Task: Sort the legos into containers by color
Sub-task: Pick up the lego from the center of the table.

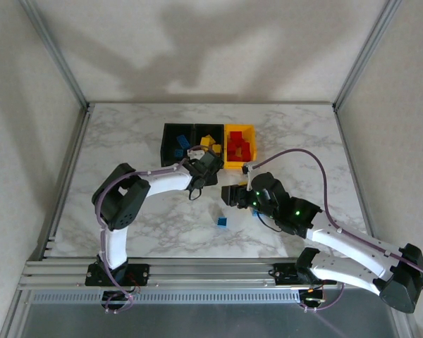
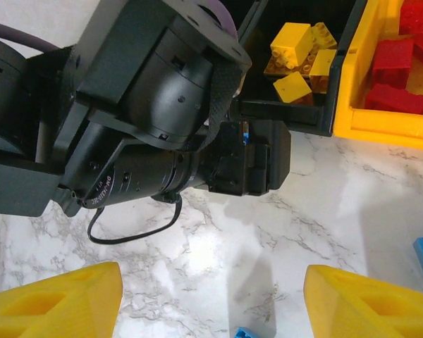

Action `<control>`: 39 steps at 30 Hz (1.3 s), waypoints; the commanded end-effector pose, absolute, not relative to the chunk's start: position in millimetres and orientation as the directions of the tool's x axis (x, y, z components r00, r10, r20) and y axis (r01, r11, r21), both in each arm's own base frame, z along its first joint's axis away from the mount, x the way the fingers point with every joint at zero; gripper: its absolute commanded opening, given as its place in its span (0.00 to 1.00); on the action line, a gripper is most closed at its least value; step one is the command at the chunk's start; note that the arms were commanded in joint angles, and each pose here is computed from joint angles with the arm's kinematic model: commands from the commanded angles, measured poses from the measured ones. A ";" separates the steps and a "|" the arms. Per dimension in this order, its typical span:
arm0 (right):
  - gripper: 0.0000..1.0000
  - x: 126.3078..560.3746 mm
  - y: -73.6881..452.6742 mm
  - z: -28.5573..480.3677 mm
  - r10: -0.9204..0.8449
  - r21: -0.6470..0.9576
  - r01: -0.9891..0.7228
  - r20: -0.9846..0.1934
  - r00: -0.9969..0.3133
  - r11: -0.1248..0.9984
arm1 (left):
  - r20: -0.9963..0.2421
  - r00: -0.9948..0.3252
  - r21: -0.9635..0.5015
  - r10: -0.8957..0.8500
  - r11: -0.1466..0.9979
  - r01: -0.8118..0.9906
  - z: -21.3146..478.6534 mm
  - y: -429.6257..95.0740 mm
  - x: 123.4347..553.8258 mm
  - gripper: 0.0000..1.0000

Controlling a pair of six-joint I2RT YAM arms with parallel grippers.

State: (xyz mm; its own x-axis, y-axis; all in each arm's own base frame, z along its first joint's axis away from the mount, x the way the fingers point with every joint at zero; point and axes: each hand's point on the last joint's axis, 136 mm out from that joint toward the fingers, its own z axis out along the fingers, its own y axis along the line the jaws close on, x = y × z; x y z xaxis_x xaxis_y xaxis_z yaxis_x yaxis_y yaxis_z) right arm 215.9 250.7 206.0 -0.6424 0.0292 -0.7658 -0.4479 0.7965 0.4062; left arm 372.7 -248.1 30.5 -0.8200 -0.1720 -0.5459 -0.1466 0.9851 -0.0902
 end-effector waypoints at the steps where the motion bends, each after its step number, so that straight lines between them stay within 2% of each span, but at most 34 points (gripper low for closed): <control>1: 0.69 219.1 244.5 199.4 0.034 0.396 -0.424 -0.762 -0.646 0.814 | -0.554 -0.819 -0.044 -0.153 0.987 -0.154 31.4 -242.4 372.7 0.76; 7: 0.69 220.1 246.5 198.8 0.035 0.400 -0.427 -0.761 -0.648 0.811 | -0.547 -0.824 -0.047 -0.147 0.988 -0.146 34.1 -242.8 370.5 0.60; 12: 0.69 220.0 246.3 198.9 0.035 0.401 -0.427 -0.760 -0.649 0.811 | -0.556 -0.817 -0.082 -0.152 0.988 -0.128 57.4 -240.7 361.6 0.57; 20: 0.69 222.3 253.9 202.3 0.044 0.419 -0.436 -0.760 -0.649 0.796 | -0.609 -0.770 -0.139 -0.189 0.982 -0.131 121.3 -216.4 354.1 0.57; 27: 0.68 224.0 261.1 202.0 0.045 0.432 -0.443 -0.754 -0.655 0.786 | -0.588 -0.708 -0.310 -0.390 0.918 -0.248 156.0 -185.0 391.4 0.57; 36: 0.68 223.9 260.4 195.1 0.039 0.427 -0.435 -0.747 -0.663 0.793 | -0.464 -0.609 -0.526 -0.644 0.753 -0.395 156.9 -170.0 451.7 0.56; 39: 0.68 223.8 259.5 192.7 0.037 0.424 -0.431 -0.746 -0.665 0.796 | -0.443 -0.583 -0.556 -0.681 0.719 -0.417 159.2 -172.5 466.4 0.56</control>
State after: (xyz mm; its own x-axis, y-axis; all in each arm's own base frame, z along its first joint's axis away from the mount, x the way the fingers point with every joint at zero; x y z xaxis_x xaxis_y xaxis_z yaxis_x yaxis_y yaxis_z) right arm 222.6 259.2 195.6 -0.6572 0.0223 -0.7534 -0.4418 0.7984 0.4090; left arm 448.4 -161.5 145.2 -0.6194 -0.6135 -0.4898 -0.4087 0.7847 -0.4660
